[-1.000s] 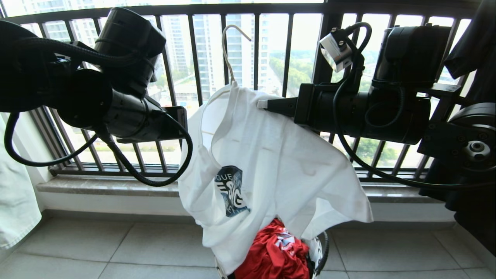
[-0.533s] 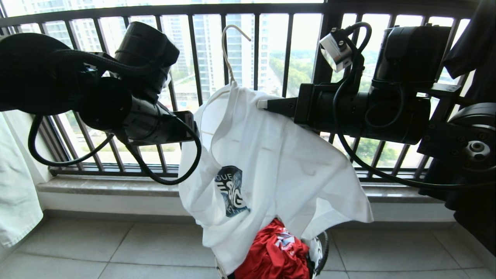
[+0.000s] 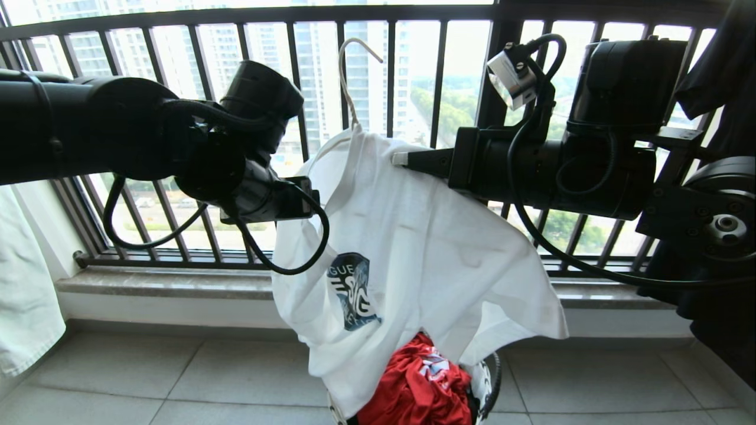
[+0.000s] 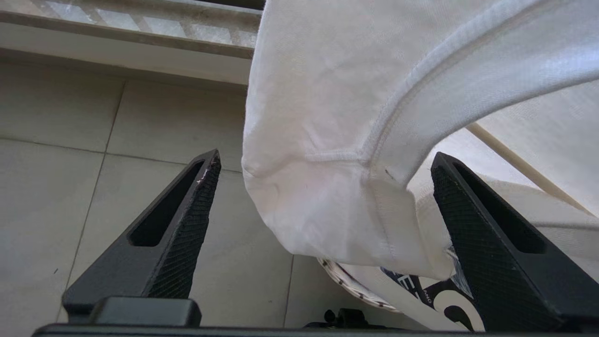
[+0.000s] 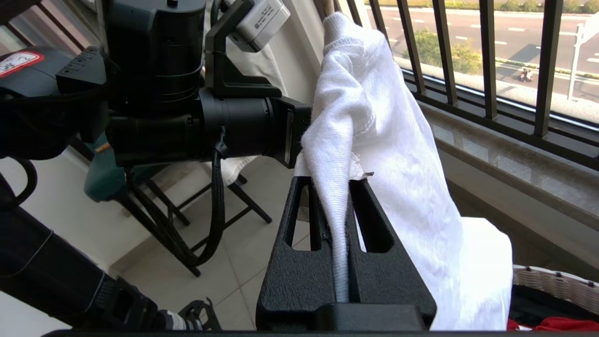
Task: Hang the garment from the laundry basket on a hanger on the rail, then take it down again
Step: Hang the clothes on the clothes rack
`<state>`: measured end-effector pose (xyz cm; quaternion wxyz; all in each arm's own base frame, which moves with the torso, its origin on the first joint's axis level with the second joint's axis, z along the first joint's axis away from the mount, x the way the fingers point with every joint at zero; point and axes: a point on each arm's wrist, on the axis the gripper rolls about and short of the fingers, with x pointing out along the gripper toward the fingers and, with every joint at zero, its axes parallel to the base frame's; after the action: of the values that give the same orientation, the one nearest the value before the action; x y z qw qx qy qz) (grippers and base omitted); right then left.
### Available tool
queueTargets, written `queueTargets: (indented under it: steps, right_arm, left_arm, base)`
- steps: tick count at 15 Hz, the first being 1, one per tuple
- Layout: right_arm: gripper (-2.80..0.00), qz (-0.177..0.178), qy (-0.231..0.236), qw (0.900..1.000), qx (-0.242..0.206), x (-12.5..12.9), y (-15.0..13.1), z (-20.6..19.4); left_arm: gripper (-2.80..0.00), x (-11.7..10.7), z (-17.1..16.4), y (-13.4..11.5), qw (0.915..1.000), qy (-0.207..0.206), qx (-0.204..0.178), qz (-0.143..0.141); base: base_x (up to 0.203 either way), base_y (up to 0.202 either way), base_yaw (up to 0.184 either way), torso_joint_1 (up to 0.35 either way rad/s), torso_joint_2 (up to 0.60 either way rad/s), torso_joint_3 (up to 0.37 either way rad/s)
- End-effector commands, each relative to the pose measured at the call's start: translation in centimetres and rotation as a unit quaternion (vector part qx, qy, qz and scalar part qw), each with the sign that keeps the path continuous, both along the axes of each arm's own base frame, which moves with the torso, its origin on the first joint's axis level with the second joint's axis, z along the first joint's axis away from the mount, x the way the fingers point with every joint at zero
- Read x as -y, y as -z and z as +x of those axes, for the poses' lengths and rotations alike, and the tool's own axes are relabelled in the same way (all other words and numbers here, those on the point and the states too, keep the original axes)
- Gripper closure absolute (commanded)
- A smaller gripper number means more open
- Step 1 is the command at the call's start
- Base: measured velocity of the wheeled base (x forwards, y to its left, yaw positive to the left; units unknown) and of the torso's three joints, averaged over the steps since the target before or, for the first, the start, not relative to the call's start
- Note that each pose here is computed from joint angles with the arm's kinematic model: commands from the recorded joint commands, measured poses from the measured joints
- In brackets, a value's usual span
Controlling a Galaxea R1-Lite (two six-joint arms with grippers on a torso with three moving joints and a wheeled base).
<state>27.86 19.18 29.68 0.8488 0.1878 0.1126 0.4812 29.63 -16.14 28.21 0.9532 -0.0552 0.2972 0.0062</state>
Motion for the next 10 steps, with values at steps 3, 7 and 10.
queueTargets:
  steps: [3,7,10]
  right_arm:
    - [0.00,0.003,-0.001,1.000,0.001,0.11,-0.17,-0.10]
    - [0.00,0.003,-0.001,1.000,0.001,0.11,-0.18,-0.10]
    - [0.00,0.003,-0.001,1.000,0.002,0.13,-0.23,-0.14]
  left_arm:
    - [-2.80,0.02,1.31,1.37,0.9997,-0.018,-0.015,0.011]
    - [0.00,-0.08,1.28,1.43,0.9994,-0.026,-0.014,0.017]
    - [0.00,-0.26,1.41,1.61,0.9992,-0.030,-0.016,0.019]
  base:
    - [0.000,0.000,0.000,0.000,0.00,0.000]
    - [0.000,0.000,0.000,0.000,0.00,0.000]
    - [0.000,0.000,0.000,0.000,0.00,0.000]
